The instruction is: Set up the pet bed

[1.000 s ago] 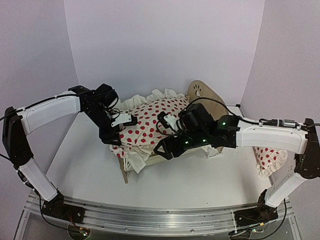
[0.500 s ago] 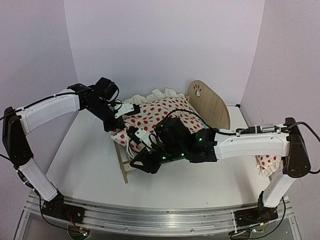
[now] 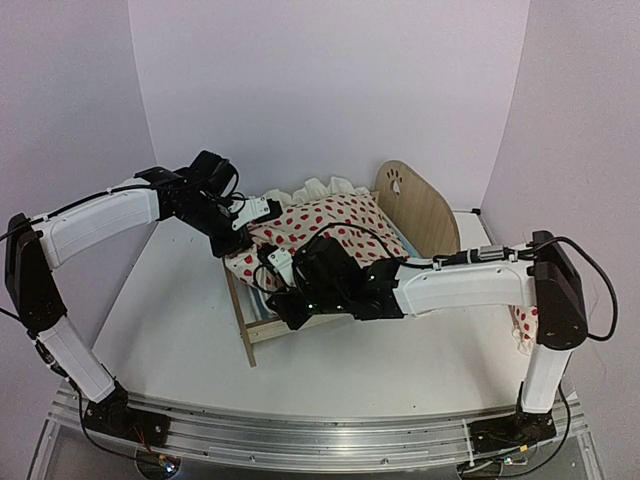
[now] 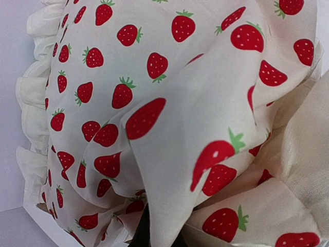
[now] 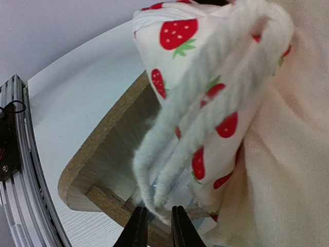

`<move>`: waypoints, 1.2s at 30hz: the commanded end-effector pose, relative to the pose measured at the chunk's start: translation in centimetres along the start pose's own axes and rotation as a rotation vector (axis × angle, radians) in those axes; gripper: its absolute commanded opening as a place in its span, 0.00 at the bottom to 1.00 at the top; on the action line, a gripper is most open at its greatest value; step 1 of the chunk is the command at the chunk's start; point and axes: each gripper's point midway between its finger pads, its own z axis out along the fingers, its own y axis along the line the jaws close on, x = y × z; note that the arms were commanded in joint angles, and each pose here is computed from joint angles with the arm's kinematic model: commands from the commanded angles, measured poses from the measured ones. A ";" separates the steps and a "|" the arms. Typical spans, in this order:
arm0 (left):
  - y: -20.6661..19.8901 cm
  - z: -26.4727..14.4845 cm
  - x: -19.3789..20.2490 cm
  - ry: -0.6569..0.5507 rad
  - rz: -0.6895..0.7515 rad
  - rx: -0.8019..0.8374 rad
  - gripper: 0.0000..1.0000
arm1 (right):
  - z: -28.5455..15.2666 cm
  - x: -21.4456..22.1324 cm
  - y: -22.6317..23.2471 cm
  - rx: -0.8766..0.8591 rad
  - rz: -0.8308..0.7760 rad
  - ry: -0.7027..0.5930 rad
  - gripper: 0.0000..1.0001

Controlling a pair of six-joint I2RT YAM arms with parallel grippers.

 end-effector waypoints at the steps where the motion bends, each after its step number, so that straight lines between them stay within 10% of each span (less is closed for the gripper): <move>1: 1.6 -2.4 -2.4 -0.093 -0.005 -0.072 0.00 | -0.6 -2.6 -0.8 0.028 0.021 -0.090 0.16; 29: 1.5 -2.5 -2.4 -0.096 0.005 -0.070 0.00 | 3.9 -2.2 -0.4 -0.089 0.162 -0.100 0.27; 36: 1.5 -2.5 -2.4 -0.099 0.007 -0.071 0.00 | 3.8 -2.9 -0.3 -0.095 0.163 -0.122 0.02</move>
